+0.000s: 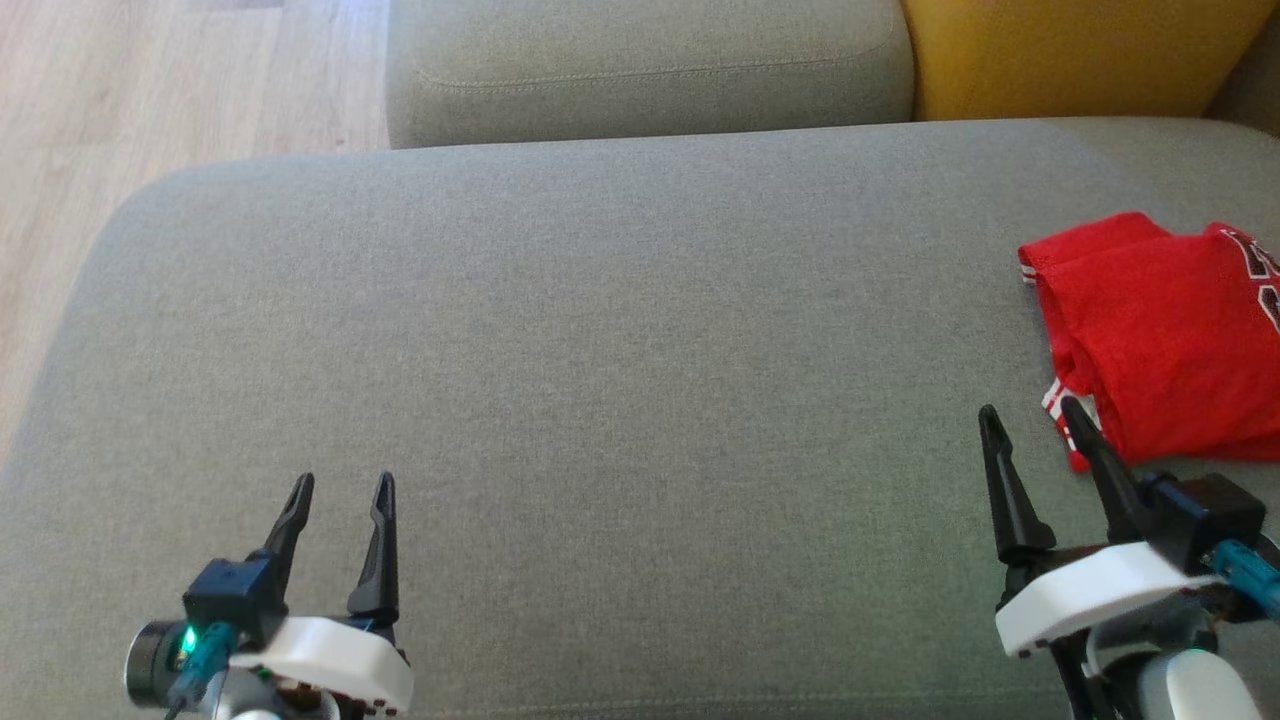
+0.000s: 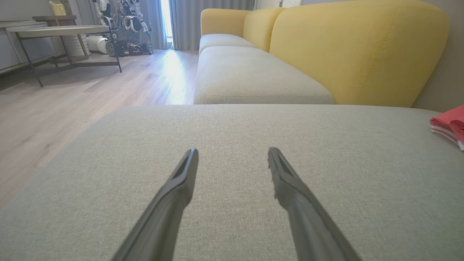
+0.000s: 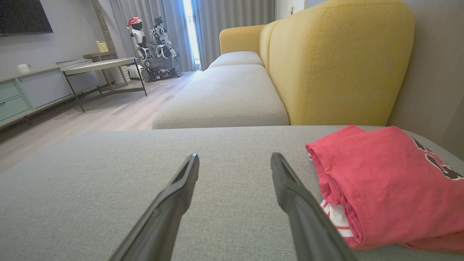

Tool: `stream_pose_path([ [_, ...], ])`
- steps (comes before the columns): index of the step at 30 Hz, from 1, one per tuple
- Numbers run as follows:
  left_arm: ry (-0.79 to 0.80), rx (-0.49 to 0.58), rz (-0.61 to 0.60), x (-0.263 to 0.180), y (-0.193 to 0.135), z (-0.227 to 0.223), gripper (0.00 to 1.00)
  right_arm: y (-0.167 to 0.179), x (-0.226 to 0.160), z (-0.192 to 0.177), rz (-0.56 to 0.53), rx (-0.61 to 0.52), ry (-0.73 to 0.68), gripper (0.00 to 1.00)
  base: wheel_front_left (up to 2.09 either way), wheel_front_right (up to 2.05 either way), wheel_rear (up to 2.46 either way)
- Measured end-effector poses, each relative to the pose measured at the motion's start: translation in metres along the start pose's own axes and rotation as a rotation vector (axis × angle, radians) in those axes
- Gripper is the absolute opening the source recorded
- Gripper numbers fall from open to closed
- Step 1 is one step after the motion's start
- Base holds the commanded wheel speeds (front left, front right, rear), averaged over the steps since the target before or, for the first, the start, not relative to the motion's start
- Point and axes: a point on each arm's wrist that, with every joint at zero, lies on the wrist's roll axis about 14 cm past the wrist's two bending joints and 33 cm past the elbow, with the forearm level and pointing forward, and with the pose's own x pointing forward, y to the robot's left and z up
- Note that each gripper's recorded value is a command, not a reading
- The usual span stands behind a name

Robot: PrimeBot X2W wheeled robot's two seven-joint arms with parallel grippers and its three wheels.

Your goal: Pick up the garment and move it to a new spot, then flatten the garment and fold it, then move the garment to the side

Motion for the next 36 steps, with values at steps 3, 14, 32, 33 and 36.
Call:
stream_pose_path([
  [3,0.000,0.002,-0.002,0.000,0.000,0.000,1.00,0.000,0.000,0.000,-0.001,0.000,-0.001,1.00,0.00,0.00,0.00],
  [14,0.000,0.006,-0.005,0.000,-0.001,0.000,1.00,-0.001,-0.001,-0.001,-0.004,0.001,0.003,1.00,0.00,0.00,0.00],
  [32,0.147,-0.139,0.035,-0.015,0.000,-0.040,0.00,-0.004,-0.011,-0.041,-0.020,0.153,0.112,0.00,0.00,0.00,0.00],
  [33,0.148,-0.150,0.039,-0.015,0.000,-0.040,0.00,-0.004,-0.011,-0.041,-0.021,0.166,0.111,0.00,0.00,0.00,0.00],
  [36,0.160,-0.186,0.049,-0.015,0.002,-0.042,0.00,-0.005,-0.011,-0.041,-0.024,0.201,0.108,0.00,0.00,0.00,0.00],
])
